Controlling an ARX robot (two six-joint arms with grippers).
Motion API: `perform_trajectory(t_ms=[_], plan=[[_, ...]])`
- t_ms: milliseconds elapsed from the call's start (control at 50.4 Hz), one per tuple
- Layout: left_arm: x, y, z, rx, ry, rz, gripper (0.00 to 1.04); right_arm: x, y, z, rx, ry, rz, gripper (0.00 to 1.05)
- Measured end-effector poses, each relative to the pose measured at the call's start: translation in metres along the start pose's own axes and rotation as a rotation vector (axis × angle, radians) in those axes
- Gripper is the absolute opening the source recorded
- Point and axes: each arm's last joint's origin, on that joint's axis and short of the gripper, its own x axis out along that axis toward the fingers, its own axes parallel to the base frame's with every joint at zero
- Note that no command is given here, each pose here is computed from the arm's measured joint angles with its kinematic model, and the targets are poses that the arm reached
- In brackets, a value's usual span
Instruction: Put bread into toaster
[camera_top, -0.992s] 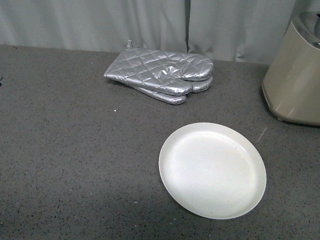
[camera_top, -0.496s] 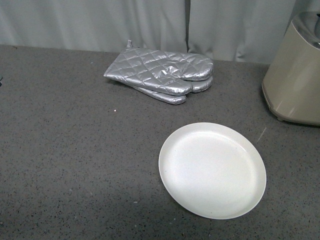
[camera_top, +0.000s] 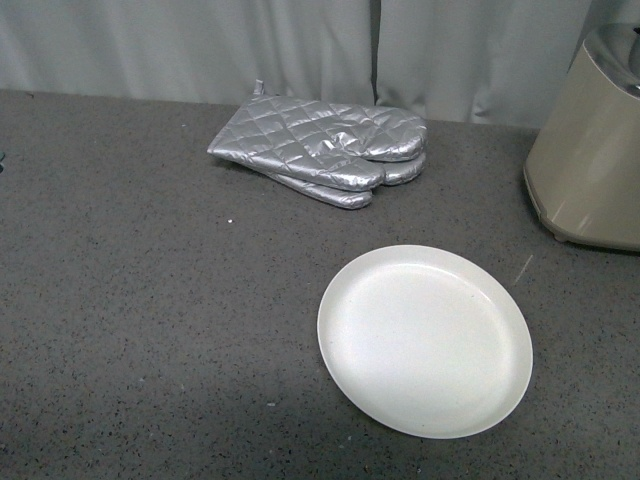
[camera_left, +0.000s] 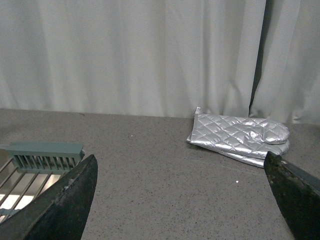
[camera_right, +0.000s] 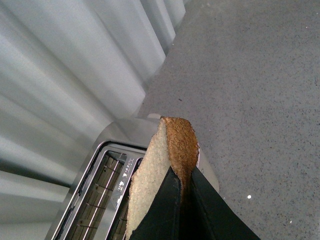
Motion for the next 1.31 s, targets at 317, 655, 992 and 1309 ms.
perform_trajectory(t_ms=[317, 655, 992, 1309], plan=[[0.0, 0.0, 0.0, 0.0, 0.0, 0.0, 0.98, 0.001, -0.001, -0.009, -0.02, -0.004, -0.05, 0.02], [0.0, 0.0, 0.0, 0.0, 0.0, 0.0, 0.98, 0.001, -0.001, -0.006, -0.036, -0.006, -0.047, 0.41], [0.0, 0.0, 0.0, 0.0, 0.0, 0.0, 0.98, -0.026, -0.006, 0.024, -0.014, 0.009, 0.062, 0.97], [0.0, 0.0, 0.0, 0.0, 0.001, 0.0, 0.98, -0.082, -0.093, 0.041, -0.109, 0.011, 0.266, 0.95]])
